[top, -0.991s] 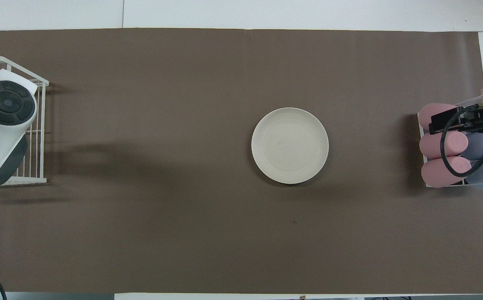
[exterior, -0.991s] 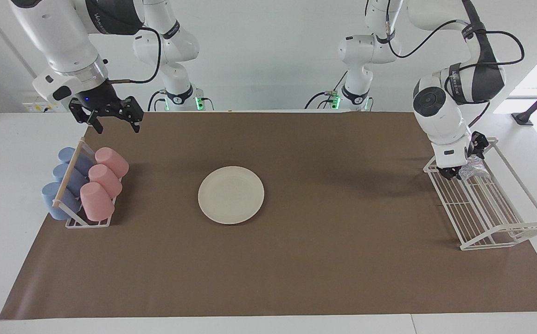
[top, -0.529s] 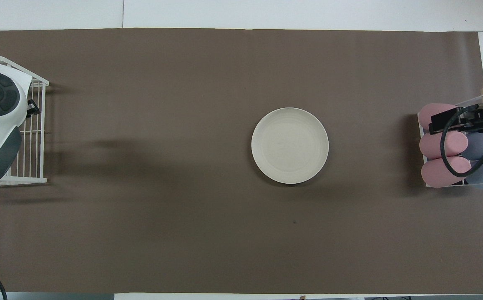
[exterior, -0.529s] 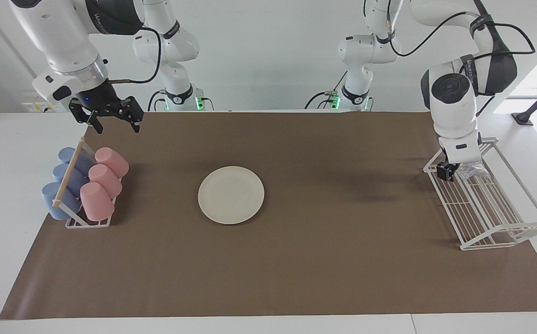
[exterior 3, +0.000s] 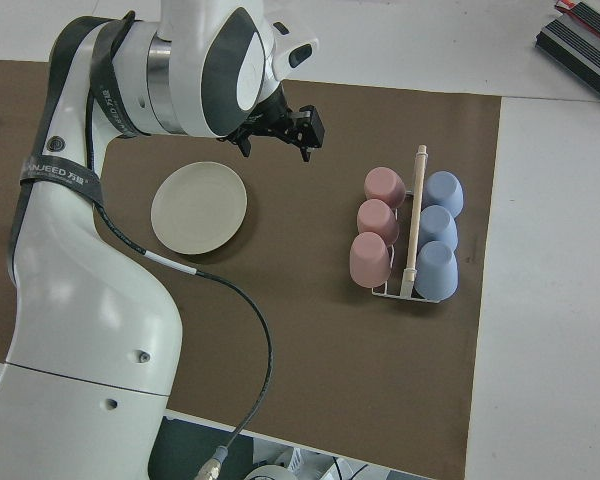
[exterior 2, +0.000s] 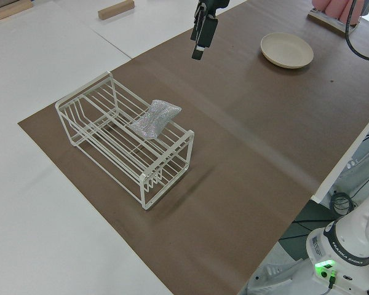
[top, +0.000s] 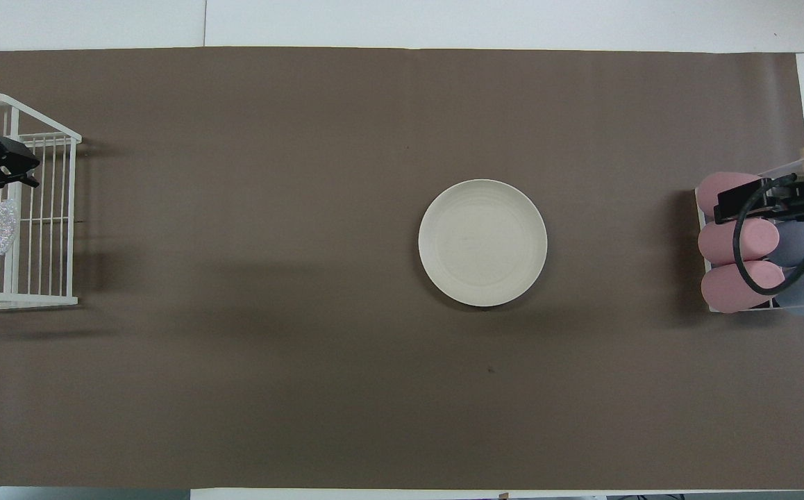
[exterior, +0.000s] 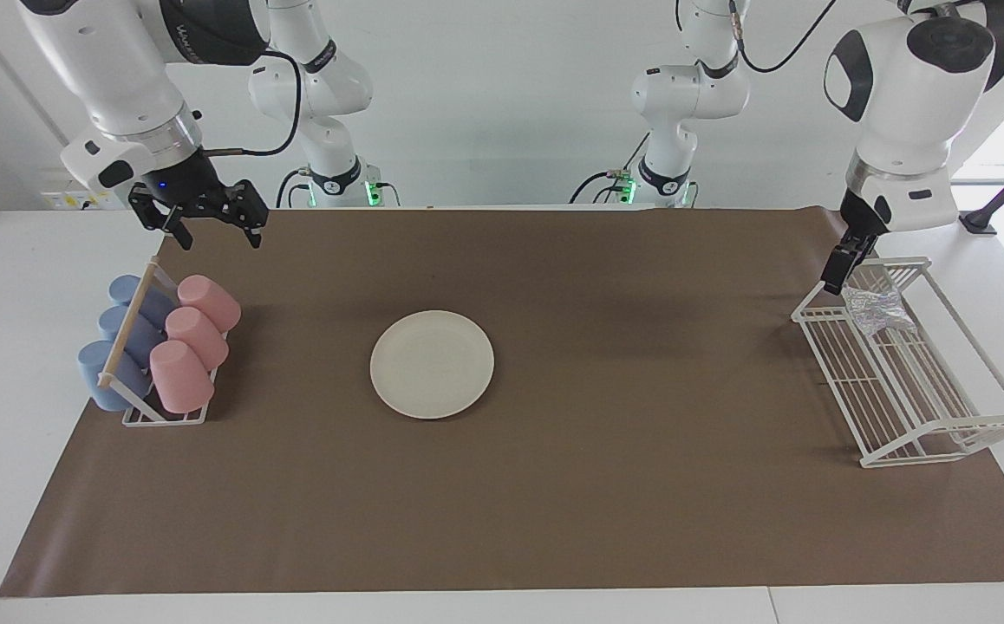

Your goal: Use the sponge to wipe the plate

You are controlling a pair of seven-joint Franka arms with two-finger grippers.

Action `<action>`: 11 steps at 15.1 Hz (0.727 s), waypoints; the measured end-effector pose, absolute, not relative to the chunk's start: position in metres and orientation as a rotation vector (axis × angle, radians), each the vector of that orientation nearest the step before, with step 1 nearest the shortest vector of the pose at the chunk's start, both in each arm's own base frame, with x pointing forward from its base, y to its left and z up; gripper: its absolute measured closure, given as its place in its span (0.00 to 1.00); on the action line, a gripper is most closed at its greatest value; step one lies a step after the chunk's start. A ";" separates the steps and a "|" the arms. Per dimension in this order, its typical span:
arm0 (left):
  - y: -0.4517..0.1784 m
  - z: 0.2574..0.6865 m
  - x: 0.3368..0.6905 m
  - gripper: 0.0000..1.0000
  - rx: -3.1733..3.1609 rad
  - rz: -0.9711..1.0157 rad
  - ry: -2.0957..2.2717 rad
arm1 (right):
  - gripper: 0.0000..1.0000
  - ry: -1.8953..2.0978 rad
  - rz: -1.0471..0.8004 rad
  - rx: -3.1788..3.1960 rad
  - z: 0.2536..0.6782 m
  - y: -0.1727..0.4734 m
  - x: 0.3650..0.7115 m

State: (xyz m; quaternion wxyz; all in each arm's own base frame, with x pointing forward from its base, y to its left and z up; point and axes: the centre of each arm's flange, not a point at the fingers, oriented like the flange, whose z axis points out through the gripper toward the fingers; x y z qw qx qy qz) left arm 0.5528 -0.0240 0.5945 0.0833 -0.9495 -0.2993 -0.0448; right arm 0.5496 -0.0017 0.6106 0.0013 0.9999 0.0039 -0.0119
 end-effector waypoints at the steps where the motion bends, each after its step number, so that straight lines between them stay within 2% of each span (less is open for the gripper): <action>1: -0.027 0.596 0.547 0.00 -2.880 -0.080 -0.823 | 0.00 0.012 -0.037 3.139 0.611 -0.002 0.550; 7: -0.038 0.608 0.517 0.00 -3.097 0.209 -0.390 | 0.00 0.012 -0.038 3.139 0.610 -0.002 0.550; 11: -0.047 0.635 0.509 0.00 -3.156 0.226 -0.217 | 0.00 0.012 -0.038 3.139 0.610 -0.002 0.550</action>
